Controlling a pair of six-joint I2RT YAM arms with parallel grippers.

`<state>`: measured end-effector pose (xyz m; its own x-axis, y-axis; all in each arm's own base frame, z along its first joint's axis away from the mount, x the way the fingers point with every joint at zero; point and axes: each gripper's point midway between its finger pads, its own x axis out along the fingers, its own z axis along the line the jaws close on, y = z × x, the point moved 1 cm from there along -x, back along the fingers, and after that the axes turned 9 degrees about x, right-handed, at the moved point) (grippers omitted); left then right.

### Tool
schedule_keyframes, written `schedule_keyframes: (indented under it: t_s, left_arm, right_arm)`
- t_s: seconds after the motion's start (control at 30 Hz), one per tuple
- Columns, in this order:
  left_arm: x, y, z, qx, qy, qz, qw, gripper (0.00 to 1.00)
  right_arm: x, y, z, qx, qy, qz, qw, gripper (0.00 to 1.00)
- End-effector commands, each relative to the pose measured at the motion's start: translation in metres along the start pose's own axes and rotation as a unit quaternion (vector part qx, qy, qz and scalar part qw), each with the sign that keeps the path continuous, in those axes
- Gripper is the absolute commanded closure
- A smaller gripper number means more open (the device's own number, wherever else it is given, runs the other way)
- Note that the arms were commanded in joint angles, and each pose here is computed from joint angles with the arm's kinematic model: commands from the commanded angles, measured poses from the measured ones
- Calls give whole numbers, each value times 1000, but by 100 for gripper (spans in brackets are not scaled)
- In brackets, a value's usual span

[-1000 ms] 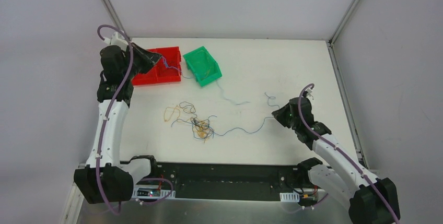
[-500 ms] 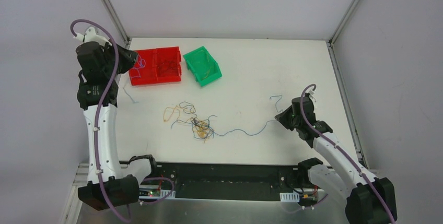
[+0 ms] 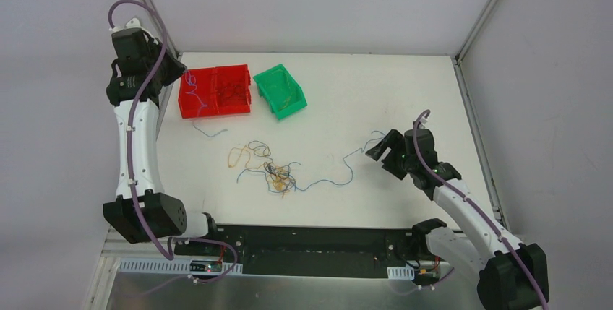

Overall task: Untangle the cables
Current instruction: Place the cable in the bin.

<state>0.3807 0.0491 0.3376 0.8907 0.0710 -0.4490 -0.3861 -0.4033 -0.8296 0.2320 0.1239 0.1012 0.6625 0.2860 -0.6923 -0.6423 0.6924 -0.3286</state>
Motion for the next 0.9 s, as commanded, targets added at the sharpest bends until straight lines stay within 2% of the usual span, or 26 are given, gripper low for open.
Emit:
schedule_keyframes:
  t_s: [0.0,0.3,0.57,0.87]
  left_arm:
    - [-32,-51,-5,32,-18,-73,997,100]
    - [-33,-91,-1,41,-52,-116,991,100]
    - [-11,-116,0,48,-60,-128,989,100]
    - [26,-127,11,65,-75,-117,988,100]
  right_arm:
    - [-8,-9,24,-23,-35,-1,999,23]
    - [-10,-7,33,-32,-53,9,998,21]
    - [-13,-13,44,-32,-63,6,997,21]
    - [-15,-22,60,-33,-65,4,997,21]
